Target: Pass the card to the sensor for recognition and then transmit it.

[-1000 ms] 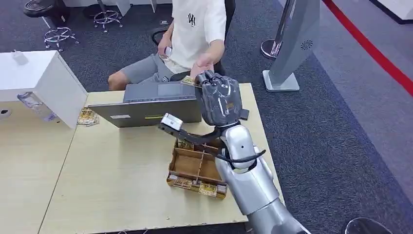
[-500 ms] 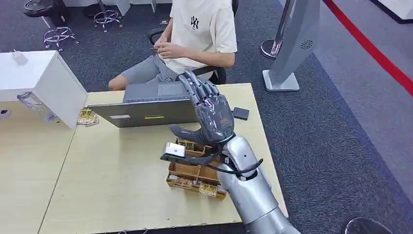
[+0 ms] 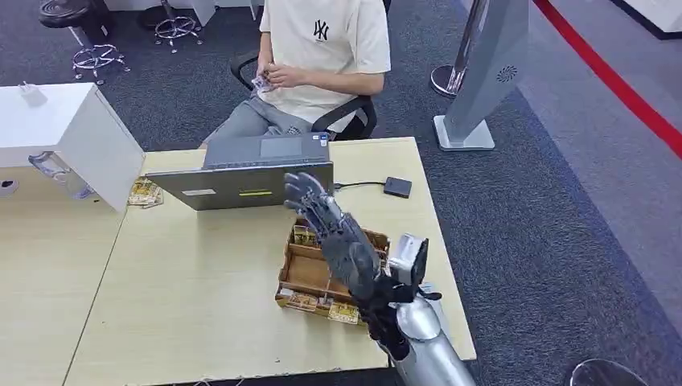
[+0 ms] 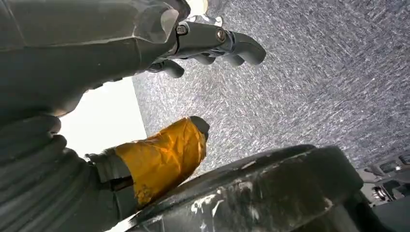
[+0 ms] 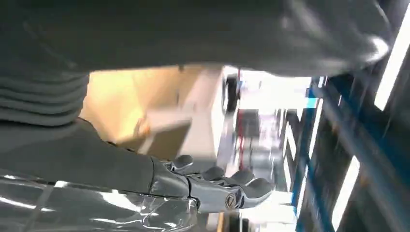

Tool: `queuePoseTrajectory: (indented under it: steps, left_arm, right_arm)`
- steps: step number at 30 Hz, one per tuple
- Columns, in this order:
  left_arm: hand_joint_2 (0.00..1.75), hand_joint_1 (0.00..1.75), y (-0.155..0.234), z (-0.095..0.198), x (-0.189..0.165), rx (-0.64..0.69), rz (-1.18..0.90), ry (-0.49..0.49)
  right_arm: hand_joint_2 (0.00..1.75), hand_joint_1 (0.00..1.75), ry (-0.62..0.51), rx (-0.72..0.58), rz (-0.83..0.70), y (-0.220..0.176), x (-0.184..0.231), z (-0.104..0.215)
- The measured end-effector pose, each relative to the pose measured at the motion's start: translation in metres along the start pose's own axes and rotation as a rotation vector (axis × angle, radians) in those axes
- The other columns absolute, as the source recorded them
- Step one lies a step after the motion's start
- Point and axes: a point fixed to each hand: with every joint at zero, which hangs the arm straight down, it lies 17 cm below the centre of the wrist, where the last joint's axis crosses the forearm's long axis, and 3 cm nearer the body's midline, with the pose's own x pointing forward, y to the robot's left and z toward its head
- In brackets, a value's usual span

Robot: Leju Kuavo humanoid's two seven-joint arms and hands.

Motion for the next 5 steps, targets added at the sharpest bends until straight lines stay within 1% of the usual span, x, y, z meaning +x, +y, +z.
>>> queuePoseTrajectory:
  steps: [5]
  left_arm:
    - [1.75, 0.00, 0.007, -0.001, 0.003, 0.009, 0.007, -0.007]
  right_arm:
    - [0.00, 0.00, 0.039, 0.112, -0.085, 0.019, -0.007, 0.028]
